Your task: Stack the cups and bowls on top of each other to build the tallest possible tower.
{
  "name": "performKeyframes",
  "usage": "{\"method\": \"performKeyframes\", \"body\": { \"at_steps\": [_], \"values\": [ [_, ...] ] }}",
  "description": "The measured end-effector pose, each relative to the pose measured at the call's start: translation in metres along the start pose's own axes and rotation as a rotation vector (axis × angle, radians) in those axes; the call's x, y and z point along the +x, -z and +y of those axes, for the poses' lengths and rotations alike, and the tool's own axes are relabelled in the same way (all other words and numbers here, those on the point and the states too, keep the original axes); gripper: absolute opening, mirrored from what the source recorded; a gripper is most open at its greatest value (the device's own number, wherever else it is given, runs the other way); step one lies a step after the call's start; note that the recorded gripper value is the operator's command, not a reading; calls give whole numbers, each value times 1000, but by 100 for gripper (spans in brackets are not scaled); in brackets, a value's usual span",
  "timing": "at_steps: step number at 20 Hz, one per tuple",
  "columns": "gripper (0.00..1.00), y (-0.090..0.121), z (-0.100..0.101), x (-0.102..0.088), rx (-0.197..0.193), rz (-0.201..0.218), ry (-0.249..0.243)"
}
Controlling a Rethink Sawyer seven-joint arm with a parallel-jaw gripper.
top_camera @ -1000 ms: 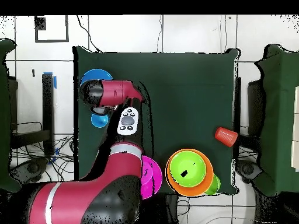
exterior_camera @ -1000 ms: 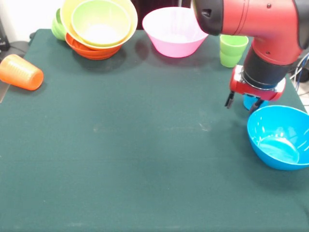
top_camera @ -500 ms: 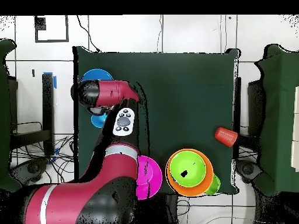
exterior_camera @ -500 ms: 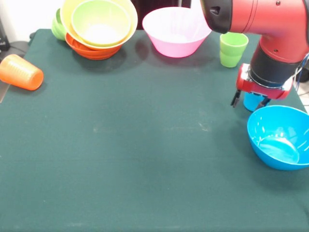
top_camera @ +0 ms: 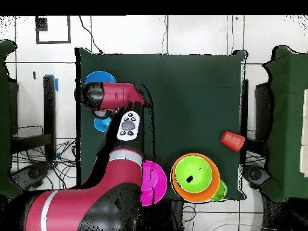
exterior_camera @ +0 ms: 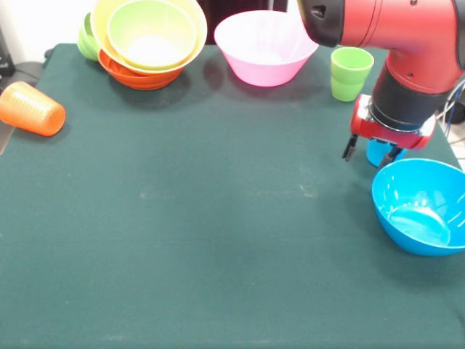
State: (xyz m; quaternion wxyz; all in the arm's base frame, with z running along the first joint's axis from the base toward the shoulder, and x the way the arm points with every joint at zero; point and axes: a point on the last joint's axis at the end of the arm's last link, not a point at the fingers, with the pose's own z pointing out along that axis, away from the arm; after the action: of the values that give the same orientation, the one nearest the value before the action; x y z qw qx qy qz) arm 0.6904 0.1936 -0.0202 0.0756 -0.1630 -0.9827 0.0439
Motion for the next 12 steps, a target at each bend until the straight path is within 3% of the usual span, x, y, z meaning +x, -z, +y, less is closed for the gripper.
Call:
{"method": "performKeyframes", "body": {
  "at_steps": [12],
  "values": [
    [100,6,-3,-3,13,16,-4]
  ]
}}
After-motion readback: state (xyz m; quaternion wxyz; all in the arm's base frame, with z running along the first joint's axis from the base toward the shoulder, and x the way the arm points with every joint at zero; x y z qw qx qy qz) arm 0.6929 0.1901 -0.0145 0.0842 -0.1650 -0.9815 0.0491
